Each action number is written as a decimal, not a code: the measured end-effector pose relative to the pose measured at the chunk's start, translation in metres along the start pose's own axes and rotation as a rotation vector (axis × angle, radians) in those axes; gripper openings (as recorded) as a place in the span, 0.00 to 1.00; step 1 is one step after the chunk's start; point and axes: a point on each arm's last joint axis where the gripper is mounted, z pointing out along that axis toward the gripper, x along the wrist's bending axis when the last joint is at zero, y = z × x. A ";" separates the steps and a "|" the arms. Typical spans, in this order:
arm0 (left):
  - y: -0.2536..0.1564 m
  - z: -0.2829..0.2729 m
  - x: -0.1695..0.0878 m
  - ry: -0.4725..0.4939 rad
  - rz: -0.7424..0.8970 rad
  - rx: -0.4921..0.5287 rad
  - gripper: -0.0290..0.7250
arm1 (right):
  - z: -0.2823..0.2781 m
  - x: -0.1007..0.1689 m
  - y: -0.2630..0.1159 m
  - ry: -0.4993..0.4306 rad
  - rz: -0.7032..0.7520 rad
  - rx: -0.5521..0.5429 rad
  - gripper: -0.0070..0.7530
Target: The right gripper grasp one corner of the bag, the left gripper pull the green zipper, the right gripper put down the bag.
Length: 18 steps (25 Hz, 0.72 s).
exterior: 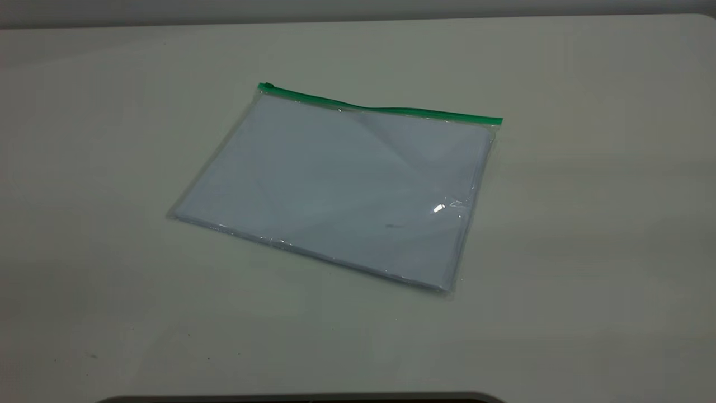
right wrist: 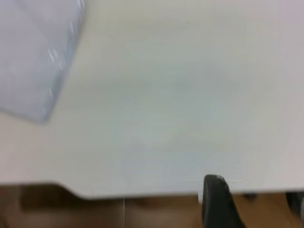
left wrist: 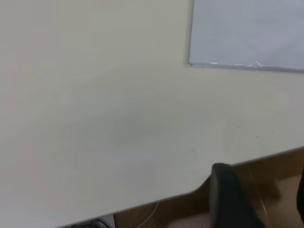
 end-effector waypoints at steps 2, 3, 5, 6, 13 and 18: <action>0.000 0.000 0.000 0.022 -0.020 0.002 0.59 | -0.010 0.000 -0.007 0.007 -0.002 -0.078 0.60; 0.000 0.000 0.000 0.036 -0.033 0.002 0.59 | -0.014 0.000 -0.011 0.010 -0.004 -0.114 0.60; -0.001 -0.001 -0.001 0.061 -0.056 -0.007 0.59 | -0.022 -0.001 -0.018 0.014 -0.006 -0.179 0.60; -0.002 -0.002 -0.002 0.073 -0.062 -0.021 0.59 | -0.025 -0.001 -0.021 0.016 -0.007 -0.204 0.60; -0.006 -0.005 -0.003 0.090 -0.072 -0.042 0.59 | -0.028 -0.001 -0.025 0.022 -0.007 -0.234 0.60; -0.006 -0.005 -0.003 0.090 -0.072 -0.042 0.59 | -0.028 0.000 -0.025 0.019 -0.001 -0.234 0.60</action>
